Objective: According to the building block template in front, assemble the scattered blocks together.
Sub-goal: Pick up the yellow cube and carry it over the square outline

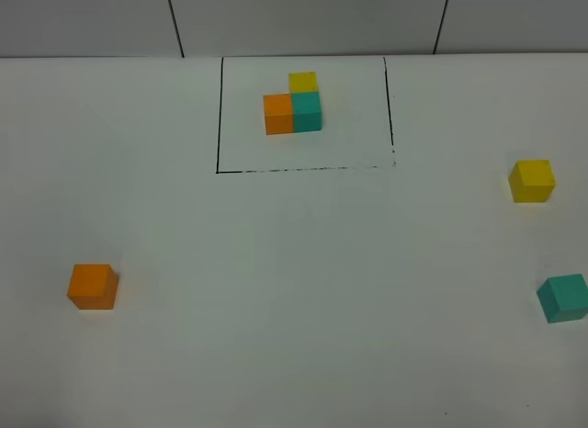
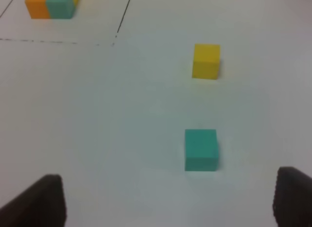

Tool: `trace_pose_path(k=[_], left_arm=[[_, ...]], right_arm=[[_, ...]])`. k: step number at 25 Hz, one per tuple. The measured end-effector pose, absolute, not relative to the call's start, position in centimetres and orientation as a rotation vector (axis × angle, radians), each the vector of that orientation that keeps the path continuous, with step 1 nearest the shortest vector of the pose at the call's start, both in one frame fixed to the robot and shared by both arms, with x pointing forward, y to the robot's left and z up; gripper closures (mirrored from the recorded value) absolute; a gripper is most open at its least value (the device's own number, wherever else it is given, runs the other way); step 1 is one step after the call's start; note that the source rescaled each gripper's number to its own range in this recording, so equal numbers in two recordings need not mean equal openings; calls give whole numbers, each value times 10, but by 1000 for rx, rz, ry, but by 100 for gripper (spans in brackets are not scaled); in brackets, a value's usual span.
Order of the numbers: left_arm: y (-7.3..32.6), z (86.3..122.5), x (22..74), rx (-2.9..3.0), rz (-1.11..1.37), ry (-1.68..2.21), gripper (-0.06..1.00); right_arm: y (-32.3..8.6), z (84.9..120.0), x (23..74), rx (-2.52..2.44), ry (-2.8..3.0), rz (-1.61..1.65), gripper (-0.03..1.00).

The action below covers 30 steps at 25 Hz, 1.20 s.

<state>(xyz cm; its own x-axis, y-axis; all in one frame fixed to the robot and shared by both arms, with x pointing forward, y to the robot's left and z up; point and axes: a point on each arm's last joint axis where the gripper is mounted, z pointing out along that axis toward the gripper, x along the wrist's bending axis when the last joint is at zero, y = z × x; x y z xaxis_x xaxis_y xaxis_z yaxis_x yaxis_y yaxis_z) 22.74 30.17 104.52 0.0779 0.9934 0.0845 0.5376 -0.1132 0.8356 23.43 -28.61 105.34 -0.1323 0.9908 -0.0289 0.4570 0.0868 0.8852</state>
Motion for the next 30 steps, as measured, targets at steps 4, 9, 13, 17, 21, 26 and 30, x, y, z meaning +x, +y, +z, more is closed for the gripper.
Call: trace_pose_path(k=[4,9,13,17,21,26,30], left_arm=[[302,1045,227,1727,920,1524,22],[302,1045,227,1724,918,1527,22],[302,1045,227,1724,918,1527,22],[302,1045,227,1724,918,1527,22],[302,1045,227,1725,919,1526,22],[302,1045,227,1725,919,1526,22],[302,1045,227,1725,919,1526,22]], right_arm=[[-286,1053,234,1445,1680,986,24],[-286,1053,234,1449,1678,987,24],[-288,1059,240,1483,1639,995,32],[-292,1081,279,1560,1600,983,38],[-296,1093,349,1716,1715,848,26],[-300,1080,449,1847,1925,631,5],[-302,1053,518,1913,2029,514,0]])
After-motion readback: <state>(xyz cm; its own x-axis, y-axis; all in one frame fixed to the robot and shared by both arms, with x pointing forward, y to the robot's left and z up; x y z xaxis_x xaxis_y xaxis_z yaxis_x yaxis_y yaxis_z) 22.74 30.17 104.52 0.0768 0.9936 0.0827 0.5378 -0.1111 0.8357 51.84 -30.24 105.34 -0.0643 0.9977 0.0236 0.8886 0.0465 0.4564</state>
